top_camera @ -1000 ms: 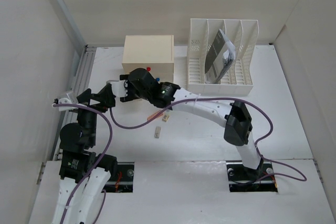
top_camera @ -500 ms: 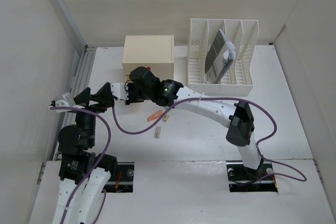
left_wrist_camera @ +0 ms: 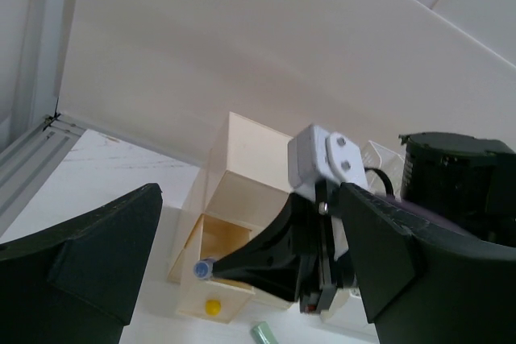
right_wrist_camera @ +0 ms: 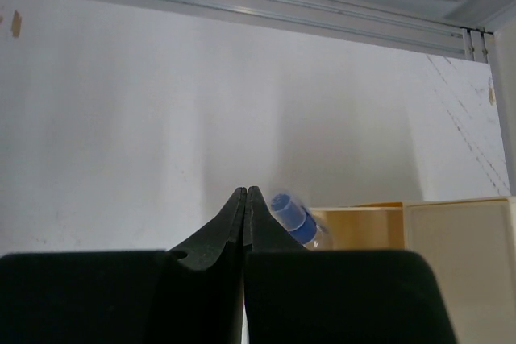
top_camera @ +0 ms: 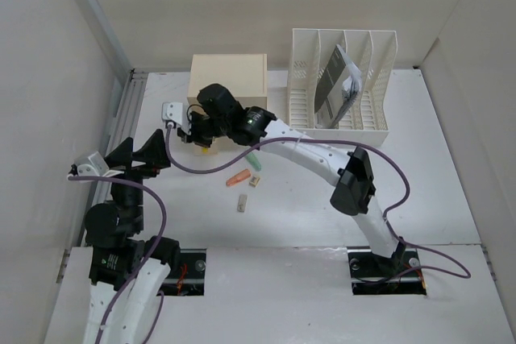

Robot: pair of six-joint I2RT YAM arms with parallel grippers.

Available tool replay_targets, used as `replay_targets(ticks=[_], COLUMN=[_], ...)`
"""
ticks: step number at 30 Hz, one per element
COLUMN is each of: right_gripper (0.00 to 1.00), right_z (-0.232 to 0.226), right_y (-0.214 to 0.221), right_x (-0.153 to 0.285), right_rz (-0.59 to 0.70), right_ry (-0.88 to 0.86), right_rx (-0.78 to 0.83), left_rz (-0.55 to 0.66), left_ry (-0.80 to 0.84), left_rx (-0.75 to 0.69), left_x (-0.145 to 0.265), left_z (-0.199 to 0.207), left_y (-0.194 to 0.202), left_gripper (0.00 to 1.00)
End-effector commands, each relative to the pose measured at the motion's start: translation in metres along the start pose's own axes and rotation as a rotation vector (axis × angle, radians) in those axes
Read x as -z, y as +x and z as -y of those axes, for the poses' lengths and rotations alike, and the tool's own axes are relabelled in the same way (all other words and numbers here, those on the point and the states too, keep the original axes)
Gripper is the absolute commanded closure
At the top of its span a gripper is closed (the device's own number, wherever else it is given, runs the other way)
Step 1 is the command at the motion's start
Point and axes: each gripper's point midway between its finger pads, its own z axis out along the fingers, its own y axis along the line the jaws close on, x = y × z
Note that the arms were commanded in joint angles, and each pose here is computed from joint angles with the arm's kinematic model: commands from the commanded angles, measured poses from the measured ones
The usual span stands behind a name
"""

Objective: Organize the desk

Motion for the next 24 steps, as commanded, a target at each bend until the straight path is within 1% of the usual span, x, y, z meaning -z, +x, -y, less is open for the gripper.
replay_targets(ticks=[1, 3, 4, 5, 6, 9, 16, 20, 21, 24], right_gripper=[1.0, 1.0, 1.0, 1.0, 1.0, 1.0, 1.0, 1.0, 1.0, 1.0], right_z=[0.018, 0.019, 0.019, 0.022, 0.024, 0.022, 0.018, 0.021, 0.022, 0.031], right_y=[-0.041, -0.035, -0.039, -0.031, -0.035, -0.024, -0.016, -0.015, -0.008, -0.005], right_x=[0.005, 0.0, 0.001, -0.002, 0.0, -0.007, -0.014, -0.014, -0.018, -0.017], right_rz=[0.148, 0.148, 0.161, 0.148, 0.157, 0.148, 0.138, 0.131, 0.116, 0.112], right_ry=[0.006, -0.009, -0.016, -0.013, -0.01, -0.033, -0.05, -0.037, -0.029, 0.003], right_rx=[-0.047, -0.078, -0.073, -0.082, -0.086, -0.106, -0.114, -0.114, -0.12, -0.12], left_rz=[0.015, 0.026, 0.029, 0.038, 0.038, 0.038, 0.034, 0.034, 0.034, 0.034], left_ry=[0.007, 0.011, 0.003, 0.006, 0.006, 0.006, 0.015, 0.015, 0.015, 0.015], left_rx=[-0.015, -0.011, -0.011, -0.009, -0.009, -0.009, -0.009, -0.009, -0.009, -0.009], left_x=[0.006, 0.008, 0.007, 0.009, 0.009, 0.009, 0.009, 0.009, 0.009, 0.009], left_z=[-0.002, -0.002, -0.004, -0.003, -0.003, -0.003, -0.002, -0.002, -0.002, -0.002], left_y=[-0.001, -0.004, -0.003, -0.005, -0.005, -0.005, -0.005, -0.005, -0.005, -0.005], left_gripper=[0.1, 0.1, 0.1, 0.1, 0.1, 0.1, 0.1, 0.1, 0.1, 0.1])
